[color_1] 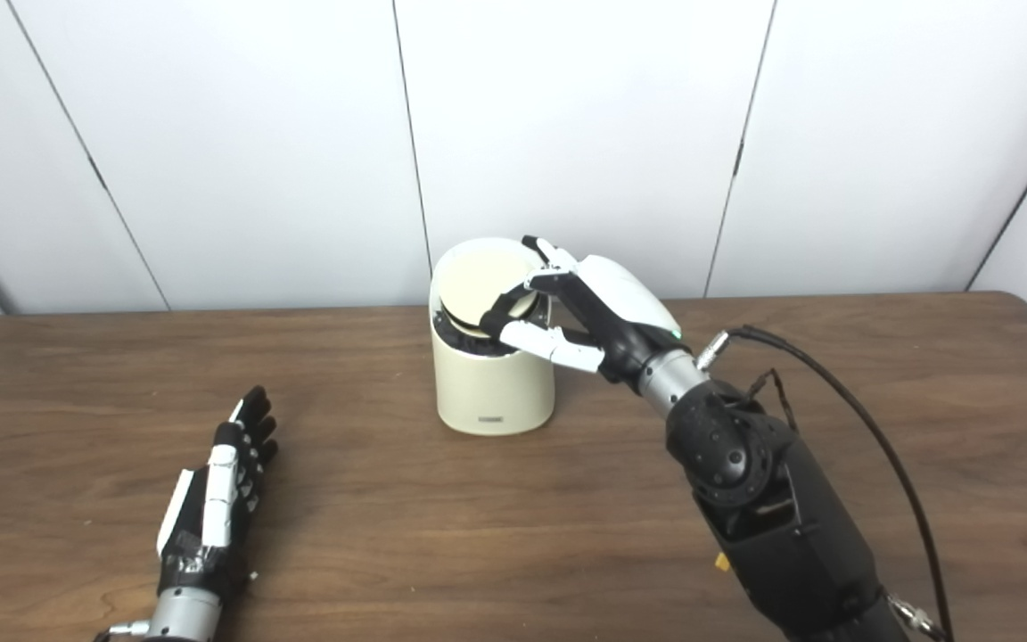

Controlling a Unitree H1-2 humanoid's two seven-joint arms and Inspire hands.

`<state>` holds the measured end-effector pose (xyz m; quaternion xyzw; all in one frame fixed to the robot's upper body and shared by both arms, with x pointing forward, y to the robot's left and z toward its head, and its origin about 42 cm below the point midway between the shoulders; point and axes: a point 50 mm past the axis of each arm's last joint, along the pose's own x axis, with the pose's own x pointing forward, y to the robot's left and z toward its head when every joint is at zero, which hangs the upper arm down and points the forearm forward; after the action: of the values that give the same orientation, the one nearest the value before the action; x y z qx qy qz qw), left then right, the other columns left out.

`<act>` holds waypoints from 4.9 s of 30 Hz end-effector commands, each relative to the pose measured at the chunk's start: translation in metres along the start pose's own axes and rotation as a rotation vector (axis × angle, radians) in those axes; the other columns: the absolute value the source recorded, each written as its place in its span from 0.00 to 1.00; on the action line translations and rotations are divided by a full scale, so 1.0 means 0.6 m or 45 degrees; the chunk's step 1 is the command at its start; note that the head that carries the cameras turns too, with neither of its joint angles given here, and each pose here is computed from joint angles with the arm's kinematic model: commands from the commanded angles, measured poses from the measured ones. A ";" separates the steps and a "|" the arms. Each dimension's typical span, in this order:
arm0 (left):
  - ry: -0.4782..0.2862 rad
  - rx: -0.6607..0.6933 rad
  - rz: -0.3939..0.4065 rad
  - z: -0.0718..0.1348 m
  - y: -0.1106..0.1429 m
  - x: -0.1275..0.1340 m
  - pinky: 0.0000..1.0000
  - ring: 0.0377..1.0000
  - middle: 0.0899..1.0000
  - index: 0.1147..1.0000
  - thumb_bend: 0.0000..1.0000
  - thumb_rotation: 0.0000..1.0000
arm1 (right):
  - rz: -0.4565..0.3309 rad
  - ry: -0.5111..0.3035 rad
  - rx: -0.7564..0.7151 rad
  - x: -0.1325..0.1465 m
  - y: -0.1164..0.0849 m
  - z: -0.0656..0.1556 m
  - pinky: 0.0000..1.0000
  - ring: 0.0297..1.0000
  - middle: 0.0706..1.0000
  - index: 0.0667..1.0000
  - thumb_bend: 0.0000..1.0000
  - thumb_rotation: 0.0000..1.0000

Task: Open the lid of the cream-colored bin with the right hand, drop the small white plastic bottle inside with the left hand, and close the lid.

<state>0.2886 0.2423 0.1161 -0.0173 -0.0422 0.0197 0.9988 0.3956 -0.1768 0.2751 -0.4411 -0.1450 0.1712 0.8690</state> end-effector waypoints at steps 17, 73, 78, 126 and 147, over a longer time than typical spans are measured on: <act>0.034 0.035 0.001 -0.014 -0.009 -0.010 1.00 1.00 1.00 1.00 0.62 1.00 | -0.035 -0.063 -0.040 0.002 -0.022 0.021 1.00 1.00 1.00 0.68 0.52 0.99; 0.028 0.075 0.024 -0.016 -0.017 -0.012 1.00 1.00 1.00 1.00 0.63 0.98 | -0.037 -0.049 -0.119 -0.007 -0.024 0.024 1.00 1.00 1.00 0.68 0.54 1.00; 0.031 0.072 0.023 -0.016 -0.018 -0.012 1.00 1.00 1.00 1.00 0.65 0.95 | -0.037 -0.051 -0.112 -0.007 -0.025 0.023 1.00 1.00 1.00 0.69 0.54 1.00; 0.040 0.064 0.020 -0.015 -0.020 -0.012 1.00 1.00 1.00 1.00 0.62 0.91 | -0.003 -0.044 -0.203 -0.003 -0.016 0.022 1.00 1.00 1.00 0.80 0.59 0.99; 0.040 0.064 0.027 -0.017 -0.012 -0.012 1.00 1.00 1.00 1.00 0.61 0.91 | -0.254 0.045 -0.008 -0.098 -0.058 -0.011 1.00 1.00 1.00 0.97 0.55 1.00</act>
<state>0.2885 0.2353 0.1166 0.0097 -0.0421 0.0289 0.9986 0.3552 -0.2198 0.2773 -0.4372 -0.1421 0.1022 0.8822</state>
